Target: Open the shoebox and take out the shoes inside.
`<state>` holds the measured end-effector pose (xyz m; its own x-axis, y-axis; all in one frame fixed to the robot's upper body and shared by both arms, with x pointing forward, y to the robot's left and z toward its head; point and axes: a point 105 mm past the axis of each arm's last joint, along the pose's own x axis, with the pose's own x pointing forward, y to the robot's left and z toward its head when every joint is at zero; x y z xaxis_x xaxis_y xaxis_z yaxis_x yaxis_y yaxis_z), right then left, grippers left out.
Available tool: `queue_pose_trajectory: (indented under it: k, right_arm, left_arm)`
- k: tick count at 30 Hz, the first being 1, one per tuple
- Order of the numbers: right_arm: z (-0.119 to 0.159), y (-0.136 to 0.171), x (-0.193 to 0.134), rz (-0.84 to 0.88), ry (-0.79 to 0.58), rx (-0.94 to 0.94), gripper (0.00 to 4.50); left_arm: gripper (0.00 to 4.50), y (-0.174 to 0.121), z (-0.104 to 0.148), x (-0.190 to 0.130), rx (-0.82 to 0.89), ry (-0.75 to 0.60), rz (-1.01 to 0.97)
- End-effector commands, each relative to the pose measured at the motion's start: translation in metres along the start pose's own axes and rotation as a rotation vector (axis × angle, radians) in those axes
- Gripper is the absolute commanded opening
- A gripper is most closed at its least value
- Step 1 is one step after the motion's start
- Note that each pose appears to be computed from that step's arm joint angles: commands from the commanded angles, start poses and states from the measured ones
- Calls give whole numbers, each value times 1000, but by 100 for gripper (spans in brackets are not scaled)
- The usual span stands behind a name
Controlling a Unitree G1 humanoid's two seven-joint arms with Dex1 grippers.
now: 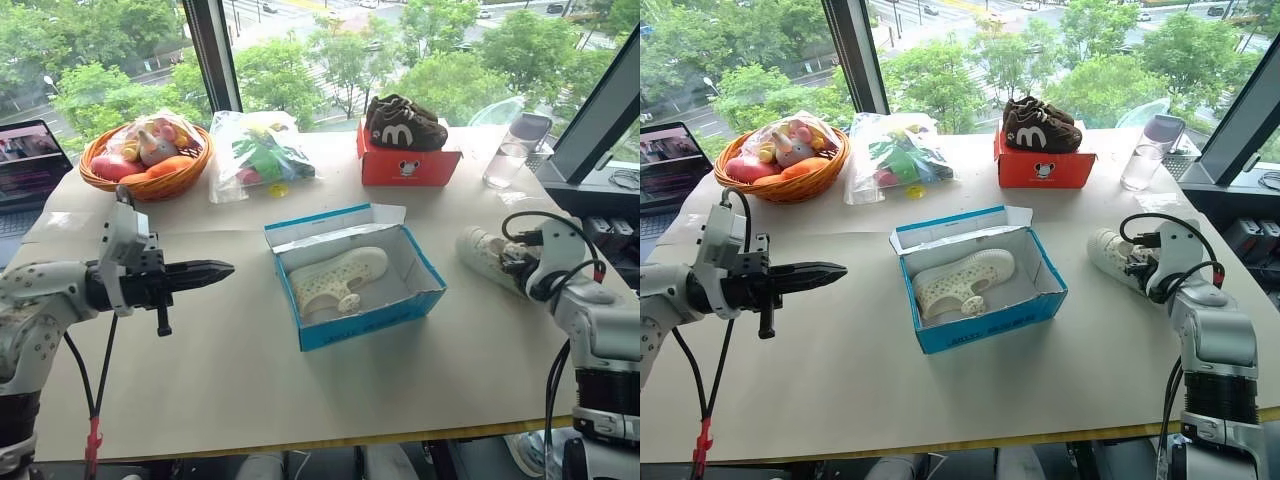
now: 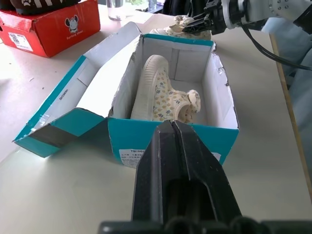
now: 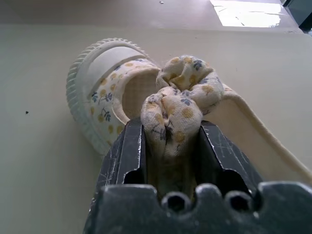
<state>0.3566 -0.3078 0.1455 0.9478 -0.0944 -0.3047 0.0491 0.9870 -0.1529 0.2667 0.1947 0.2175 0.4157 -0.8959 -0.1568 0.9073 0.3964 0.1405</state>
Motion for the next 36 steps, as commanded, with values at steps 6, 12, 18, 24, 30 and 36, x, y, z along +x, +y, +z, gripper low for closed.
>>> queue_pose_trajectory:
  k: [6,12,18,24,30,36]
  right_arm:
    - [14,6,-22,149,19,-120,447]
    - [32,9,-50,306,-20,-173,447]
    - [45,10,-63,369,-61,-196,447]
    - [65,8,-65,382,-128,-163,447]
    - [96,37,-73,535,-254,-144,447]
    - [120,87,-88,774,-352,-137,447]
  left_arm:
    - [0,-2,11,0,49,-30,-13]
    - [0,-4,19,2,45,-105,-13]
    - [0,-8,16,9,23,-149,-6]
    - [0,-12,11,19,4,-191,3]
    - [0,-16,7,30,-11,-227,-5]
    - [0,-19,-1,43,-36,-267,-6]
